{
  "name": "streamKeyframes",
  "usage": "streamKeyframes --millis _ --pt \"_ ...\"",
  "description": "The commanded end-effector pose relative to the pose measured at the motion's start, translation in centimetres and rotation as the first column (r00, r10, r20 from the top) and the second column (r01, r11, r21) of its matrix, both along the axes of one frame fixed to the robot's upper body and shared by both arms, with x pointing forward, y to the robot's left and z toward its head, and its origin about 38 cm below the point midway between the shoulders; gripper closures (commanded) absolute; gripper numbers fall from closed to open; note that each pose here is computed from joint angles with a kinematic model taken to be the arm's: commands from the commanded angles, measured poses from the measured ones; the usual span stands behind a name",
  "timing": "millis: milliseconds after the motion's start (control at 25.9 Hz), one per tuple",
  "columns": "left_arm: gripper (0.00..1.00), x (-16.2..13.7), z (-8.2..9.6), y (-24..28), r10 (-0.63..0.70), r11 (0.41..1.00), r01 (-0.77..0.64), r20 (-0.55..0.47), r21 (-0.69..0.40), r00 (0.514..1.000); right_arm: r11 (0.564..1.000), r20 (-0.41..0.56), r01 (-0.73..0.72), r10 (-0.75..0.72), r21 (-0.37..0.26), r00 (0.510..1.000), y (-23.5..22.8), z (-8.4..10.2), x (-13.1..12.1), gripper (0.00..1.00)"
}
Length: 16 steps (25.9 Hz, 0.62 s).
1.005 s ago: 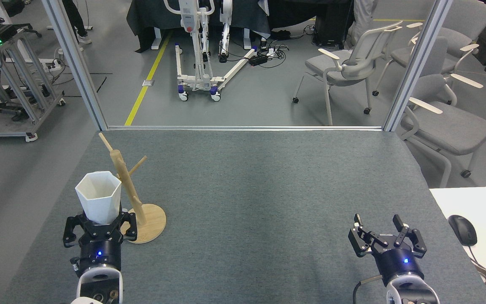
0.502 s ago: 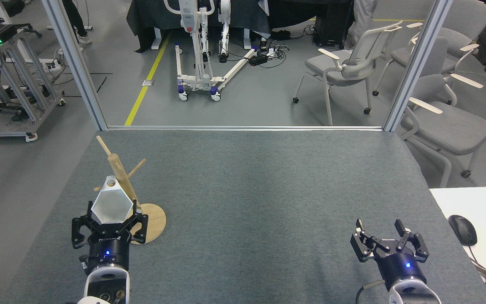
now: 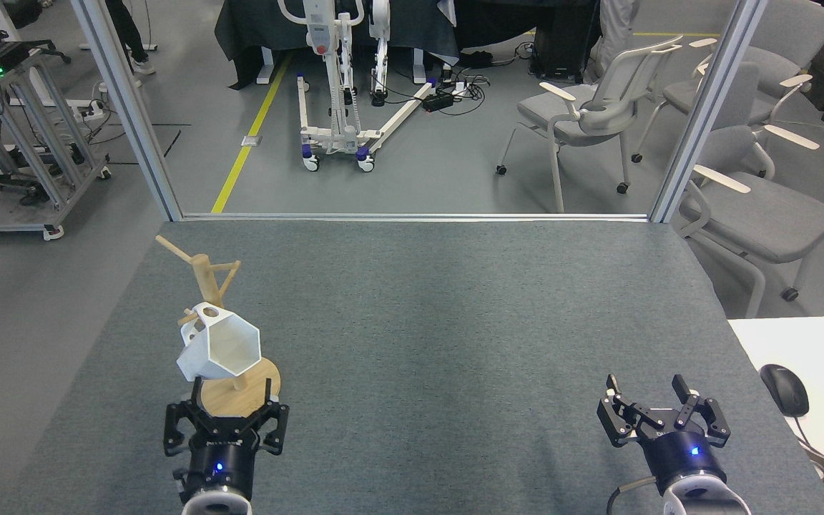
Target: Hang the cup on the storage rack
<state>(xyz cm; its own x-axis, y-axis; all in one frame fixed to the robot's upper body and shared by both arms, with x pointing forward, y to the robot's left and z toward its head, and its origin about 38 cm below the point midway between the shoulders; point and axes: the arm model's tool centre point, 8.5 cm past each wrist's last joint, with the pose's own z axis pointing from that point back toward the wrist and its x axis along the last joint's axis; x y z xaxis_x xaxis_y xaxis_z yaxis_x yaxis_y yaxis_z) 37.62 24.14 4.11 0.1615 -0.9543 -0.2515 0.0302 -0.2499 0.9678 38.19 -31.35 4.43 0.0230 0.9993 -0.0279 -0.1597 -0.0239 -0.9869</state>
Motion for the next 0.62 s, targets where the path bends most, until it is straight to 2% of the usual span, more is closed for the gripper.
streamKeyframes --millis 0,193,309,386,464,580 --pt "0.0 -2.5 -3.0 -2.9 -0.044 0.999 0.042 -0.079 -0.031 0.996 1.0 0.003 -0.005 0.005 0.002 1.0 0.1 0.1 0.1 0.0" --pt "0.0 -4.8 -4.2 -6.8 -0.137 0.989 0.13 -0.113 -0.073 0.984 1.0 0.003 -0.003 0.003 0.008 1.0 0.4 0.1 0.1 0.0" --pt "0.0 -5.2 -2.9 -9.5 -0.271 0.958 0.261 -0.08 -0.116 0.959 1.0 0.003 -0.002 0.002 0.012 1.0 0.5 0.0 0.1 0.0" --pt "0.0 -4.7 -1.7 -11.9 -0.376 0.916 0.367 -0.034 -0.16 0.926 1.0 0.0 0.003 -0.003 0.012 1.0 0.5 -0.1 0.0 0.0" --pt "0.0 -3.2 0.4 -14.8 -0.485 0.854 0.481 0.034 -0.196 0.874 1.0 -0.002 0.001 -0.001 0.013 1.0 0.6 -0.1 0.0 0.0" --pt "0.0 0.1 3.7 -16.8 -0.594 0.783 0.601 0.097 -0.159 0.799 1.0 0.003 0.002 -0.002 0.013 1.0 0.6 0.1 0.1 0.0"
